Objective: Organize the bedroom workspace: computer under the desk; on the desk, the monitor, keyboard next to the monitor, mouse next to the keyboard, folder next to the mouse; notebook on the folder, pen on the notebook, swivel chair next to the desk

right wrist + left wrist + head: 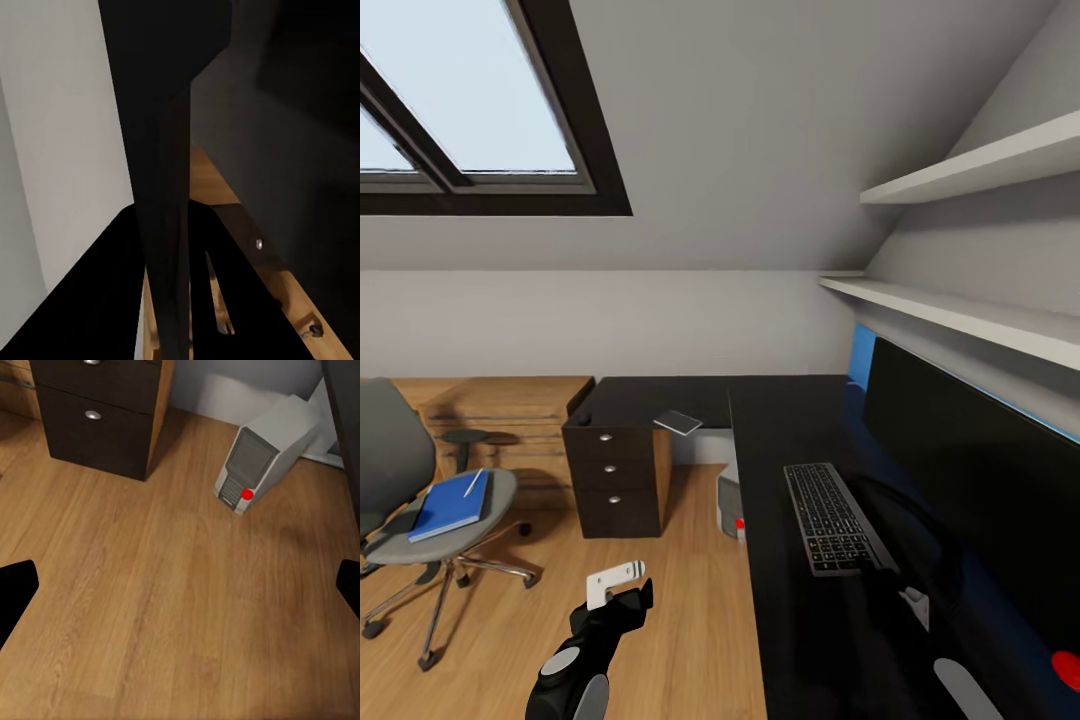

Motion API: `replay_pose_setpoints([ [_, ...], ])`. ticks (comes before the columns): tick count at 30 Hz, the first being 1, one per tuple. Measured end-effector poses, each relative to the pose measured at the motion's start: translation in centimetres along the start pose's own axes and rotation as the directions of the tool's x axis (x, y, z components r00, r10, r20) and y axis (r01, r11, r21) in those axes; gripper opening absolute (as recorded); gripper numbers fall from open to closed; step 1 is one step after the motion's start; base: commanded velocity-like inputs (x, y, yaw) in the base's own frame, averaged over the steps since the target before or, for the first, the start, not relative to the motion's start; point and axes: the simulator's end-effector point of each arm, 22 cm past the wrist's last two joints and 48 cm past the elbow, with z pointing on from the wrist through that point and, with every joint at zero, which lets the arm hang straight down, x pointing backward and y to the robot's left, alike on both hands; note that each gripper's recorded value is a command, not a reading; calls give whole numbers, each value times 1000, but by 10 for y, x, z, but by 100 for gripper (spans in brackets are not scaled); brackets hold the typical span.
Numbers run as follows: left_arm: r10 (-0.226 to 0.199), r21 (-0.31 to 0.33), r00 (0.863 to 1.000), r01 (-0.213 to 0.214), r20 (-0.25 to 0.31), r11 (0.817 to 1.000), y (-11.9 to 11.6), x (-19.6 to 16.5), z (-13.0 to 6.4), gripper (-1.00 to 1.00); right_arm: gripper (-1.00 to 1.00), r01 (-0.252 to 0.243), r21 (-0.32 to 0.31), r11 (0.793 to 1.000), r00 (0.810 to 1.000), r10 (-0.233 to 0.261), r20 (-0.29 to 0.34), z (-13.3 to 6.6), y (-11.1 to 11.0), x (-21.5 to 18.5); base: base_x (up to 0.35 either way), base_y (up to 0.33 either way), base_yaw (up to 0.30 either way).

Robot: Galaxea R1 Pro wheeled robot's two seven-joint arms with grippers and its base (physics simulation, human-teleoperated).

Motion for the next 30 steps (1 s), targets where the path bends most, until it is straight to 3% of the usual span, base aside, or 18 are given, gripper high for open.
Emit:
replay_pose_setpoints([
  [19, 0, 0, 1000, 0, 0, 1000, 0, 0, 0, 100, -100, -40, -3, 999, 999, 40, -6, 3, 0, 22, 8, 0, 0],
  [30, 0, -2, 1000, 0, 0, 1000, 1, 0, 0, 100, -100, -49, 3, 999, 999, 49, 23, 4, -1, 22, 0, 0, 0],
])
